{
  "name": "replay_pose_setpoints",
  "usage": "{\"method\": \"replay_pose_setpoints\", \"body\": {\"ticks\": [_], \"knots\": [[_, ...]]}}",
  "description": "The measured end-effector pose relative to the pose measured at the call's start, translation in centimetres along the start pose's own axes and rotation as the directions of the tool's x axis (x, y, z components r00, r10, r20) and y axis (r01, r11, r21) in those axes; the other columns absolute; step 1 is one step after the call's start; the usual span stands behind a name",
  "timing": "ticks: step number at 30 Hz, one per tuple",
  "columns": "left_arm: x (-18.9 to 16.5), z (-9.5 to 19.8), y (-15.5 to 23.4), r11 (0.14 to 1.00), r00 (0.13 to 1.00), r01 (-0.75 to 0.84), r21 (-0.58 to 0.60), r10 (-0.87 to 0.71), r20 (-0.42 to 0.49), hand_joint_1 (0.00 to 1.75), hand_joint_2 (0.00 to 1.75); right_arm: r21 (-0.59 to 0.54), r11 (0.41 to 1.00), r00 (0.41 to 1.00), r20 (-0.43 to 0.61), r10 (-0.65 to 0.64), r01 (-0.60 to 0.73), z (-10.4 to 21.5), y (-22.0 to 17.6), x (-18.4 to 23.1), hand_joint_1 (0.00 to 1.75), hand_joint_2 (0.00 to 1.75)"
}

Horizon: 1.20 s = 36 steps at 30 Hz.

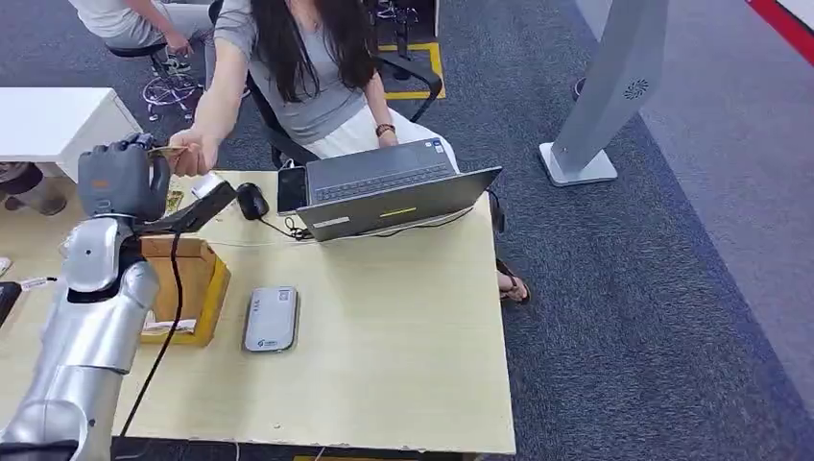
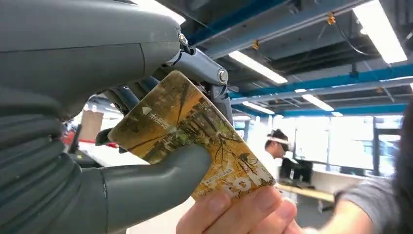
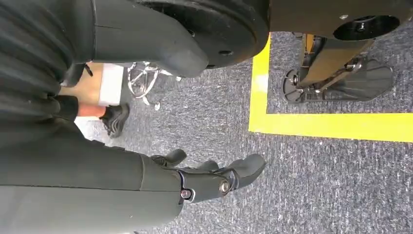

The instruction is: Pass the card to the sensor for recognition and then transmit it.

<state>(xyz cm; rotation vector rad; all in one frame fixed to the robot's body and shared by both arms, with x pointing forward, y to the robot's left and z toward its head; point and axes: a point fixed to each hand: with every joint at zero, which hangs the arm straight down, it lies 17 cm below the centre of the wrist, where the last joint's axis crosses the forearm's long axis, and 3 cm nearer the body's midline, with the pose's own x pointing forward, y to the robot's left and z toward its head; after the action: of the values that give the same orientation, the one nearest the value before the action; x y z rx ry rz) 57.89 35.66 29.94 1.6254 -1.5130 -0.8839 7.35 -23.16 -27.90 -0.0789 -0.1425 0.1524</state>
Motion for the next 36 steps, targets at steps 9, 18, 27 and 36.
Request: {"method": "replay_pose_setpoints", "body": {"ticks": [9, 18, 27, 36], "knots": [[-4.3, -1.9, -1.0, 0.998, 0.996, 0.001, -0.055, -0.006, -0.092, 0.0, 1.75, 0.001, 1.0, 1.0, -0.002, 0.013, -0.013, 0.0, 0.0, 0.0, 0.0, 1.75], [-3.8, -1.3, -1.9, 0.998, 0.997, -0.032, -0.061, 0.028, -0.075, 0.0, 1.75, -0.001, 1.0, 1.0, -0.003, 0.013, -0.013, 0.0, 0.0, -0.1, 0.0, 1.75], [-1.3, -0.1, -1.3, 0.997, 0.996, -0.078, -0.028, 0.077, -0.037, 0.0, 1.75, -0.001, 1.0, 1.0, -0.003, 0.011, -0.011, 0.0, 0.0, -0.1, 0.0, 1.75], [4.4, 5.7, -0.5, 0.986, 0.983, -0.164, 0.016, 0.162, 0.082, 0.0, 1.75, -0.011, 0.999, 0.999, -0.015, -0.039, 0.039, 0.0, 0.0, -0.3, 0.0, 1.75]]}}
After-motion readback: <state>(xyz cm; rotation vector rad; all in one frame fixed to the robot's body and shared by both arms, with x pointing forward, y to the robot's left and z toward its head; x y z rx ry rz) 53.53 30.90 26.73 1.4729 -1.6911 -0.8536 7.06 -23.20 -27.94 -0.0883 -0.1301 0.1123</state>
